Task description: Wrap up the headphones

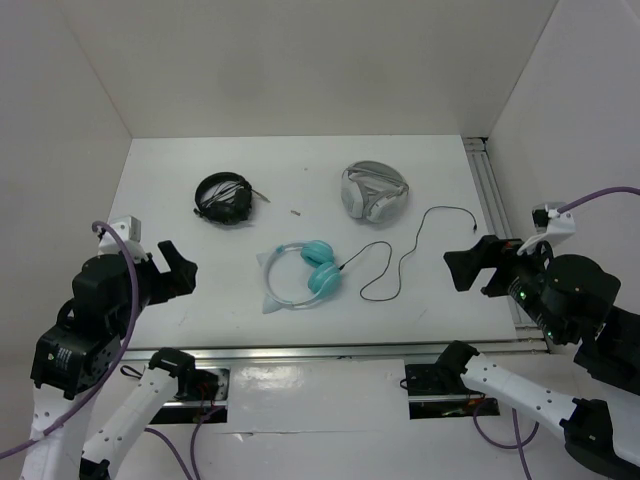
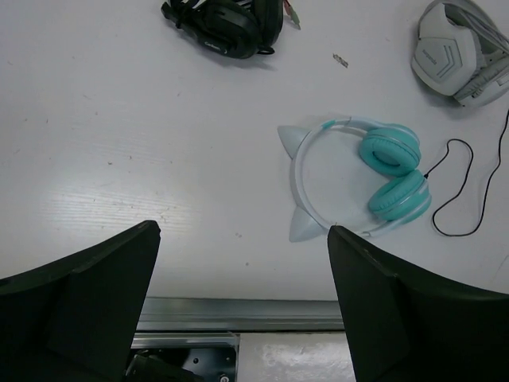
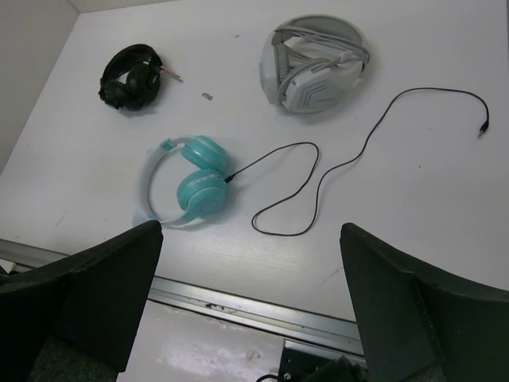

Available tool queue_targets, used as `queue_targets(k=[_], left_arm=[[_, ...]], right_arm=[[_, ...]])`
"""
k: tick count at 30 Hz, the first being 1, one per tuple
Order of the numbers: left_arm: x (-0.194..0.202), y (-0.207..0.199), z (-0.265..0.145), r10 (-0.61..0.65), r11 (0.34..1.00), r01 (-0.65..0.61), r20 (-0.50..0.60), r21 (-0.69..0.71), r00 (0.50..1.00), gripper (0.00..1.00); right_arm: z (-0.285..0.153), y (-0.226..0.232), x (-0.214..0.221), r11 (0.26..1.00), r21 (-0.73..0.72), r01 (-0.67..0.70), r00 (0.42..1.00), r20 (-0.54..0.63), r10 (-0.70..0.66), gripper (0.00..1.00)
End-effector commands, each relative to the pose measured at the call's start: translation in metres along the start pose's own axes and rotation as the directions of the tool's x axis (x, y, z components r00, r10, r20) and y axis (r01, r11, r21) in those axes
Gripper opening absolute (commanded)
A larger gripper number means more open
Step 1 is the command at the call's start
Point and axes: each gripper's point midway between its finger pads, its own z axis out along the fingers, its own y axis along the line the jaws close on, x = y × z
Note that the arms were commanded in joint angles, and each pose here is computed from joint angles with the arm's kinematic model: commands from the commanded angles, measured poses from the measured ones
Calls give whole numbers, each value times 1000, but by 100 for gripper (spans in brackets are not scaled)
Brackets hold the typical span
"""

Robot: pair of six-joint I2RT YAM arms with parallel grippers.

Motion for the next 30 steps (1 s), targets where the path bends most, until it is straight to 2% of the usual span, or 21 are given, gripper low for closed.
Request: queue_targets(k=[1,7,11,15,16,17,18,19,20,25,30], left_arm=[[-9,-9,0,-4,999,2,42,50,999,100],[-8,-14,4,-4,998,1,34,70,999,100],[-3,-25,17,-1,993,0,9,117,1000,100],[10,-41,64,-90,987,95,-49,133,995,100],[19,-46,78,-114,982,126,-91,138,989,100],[45,-46,103,-113,986,134,-200,100,973,100],[58,-53,115,-120,981,155,-260,120,958,100],[60,-63,130,-129,974,173,-266,149,955,100],[89,-59,151,-121,978,172,-352,118,928,100],[137,-63,189,-135,971,206,-436,120,890,100],[164,-54,205,-130,981,181,-452,73,883,100]], right_arm=[[-6,-3,-7,1000,3,-20,999,33,20,100],[-15,2,-16,997,-53,-61,995,78,65,100],[-5,15,-9,994,-92,-54,997,49,59,100],[16,36,2,984,-170,-49,998,34,55,100],[20,40,5,983,-179,-49,998,31,55,100],[29,39,14,984,-173,-45,999,20,49,100],[31,40,15,983,-178,-48,998,30,54,100],[35,50,15,974,-220,-52,997,35,62,100],[42,52,25,974,-223,-47,999,16,52,100],[56,64,42,960,-272,-57,998,-11,57,100],[74,71,67,957,-283,-57,997,-67,40,100]])
